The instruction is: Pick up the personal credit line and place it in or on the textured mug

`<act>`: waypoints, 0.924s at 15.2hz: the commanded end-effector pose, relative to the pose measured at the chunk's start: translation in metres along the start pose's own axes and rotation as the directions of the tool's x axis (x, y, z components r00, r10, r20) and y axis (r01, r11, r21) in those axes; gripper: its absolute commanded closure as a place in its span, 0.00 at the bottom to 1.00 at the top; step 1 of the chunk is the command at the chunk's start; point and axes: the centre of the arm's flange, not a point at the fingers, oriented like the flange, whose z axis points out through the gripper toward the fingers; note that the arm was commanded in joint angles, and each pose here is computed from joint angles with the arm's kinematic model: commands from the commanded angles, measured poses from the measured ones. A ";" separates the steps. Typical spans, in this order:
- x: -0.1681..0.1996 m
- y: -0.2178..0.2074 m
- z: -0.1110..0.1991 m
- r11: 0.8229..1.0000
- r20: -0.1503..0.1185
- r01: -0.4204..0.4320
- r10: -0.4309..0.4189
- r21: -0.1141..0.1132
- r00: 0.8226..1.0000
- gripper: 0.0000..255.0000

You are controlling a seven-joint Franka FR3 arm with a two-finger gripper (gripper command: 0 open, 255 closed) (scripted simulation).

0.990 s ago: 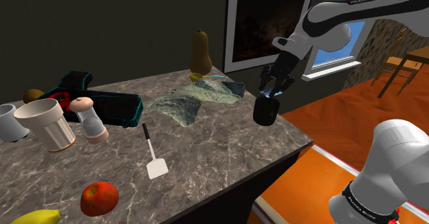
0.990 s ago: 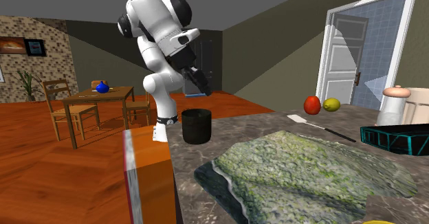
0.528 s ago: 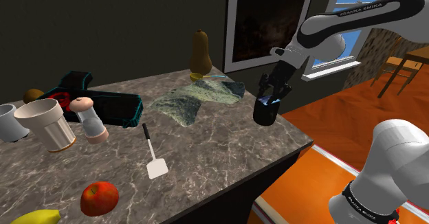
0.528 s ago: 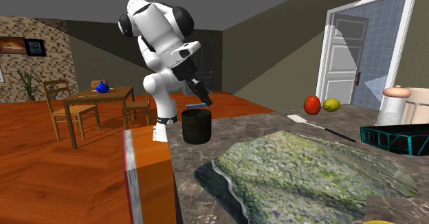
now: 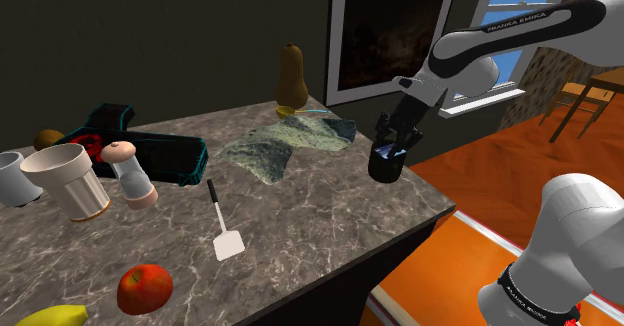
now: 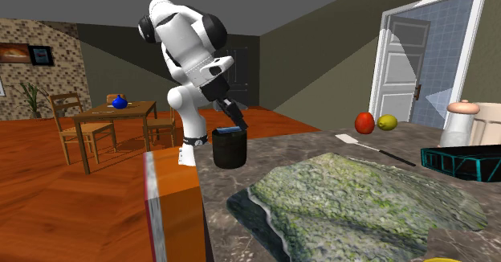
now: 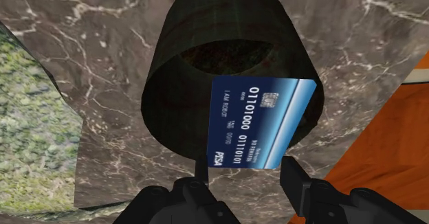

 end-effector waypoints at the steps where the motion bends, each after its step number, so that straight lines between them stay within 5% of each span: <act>1: 0.000 0.000 0.000 1.000 0.000 0.000 0.000 0.000 1.000 1.00; 2: 0.000 0.000 0.000 1.000 0.000 0.000 0.000 0.000 1.000 1.00; 3: 0.000 0.000 0.000 1.000 0.000 0.000 0.000 0.000 1.000 0.00; 8: 0.000 0.000 0.000 1.000 0.000 0.000 0.000 0.000 1.000 0.00; 12: 0.000 0.000 -0.050 1.000 0.000 0.000 0.000 0.000 1.000 0.00; 14: 0.000 0.000 -0.050 1.000 0.000 0.000 0.000 0.000 1.000 0.00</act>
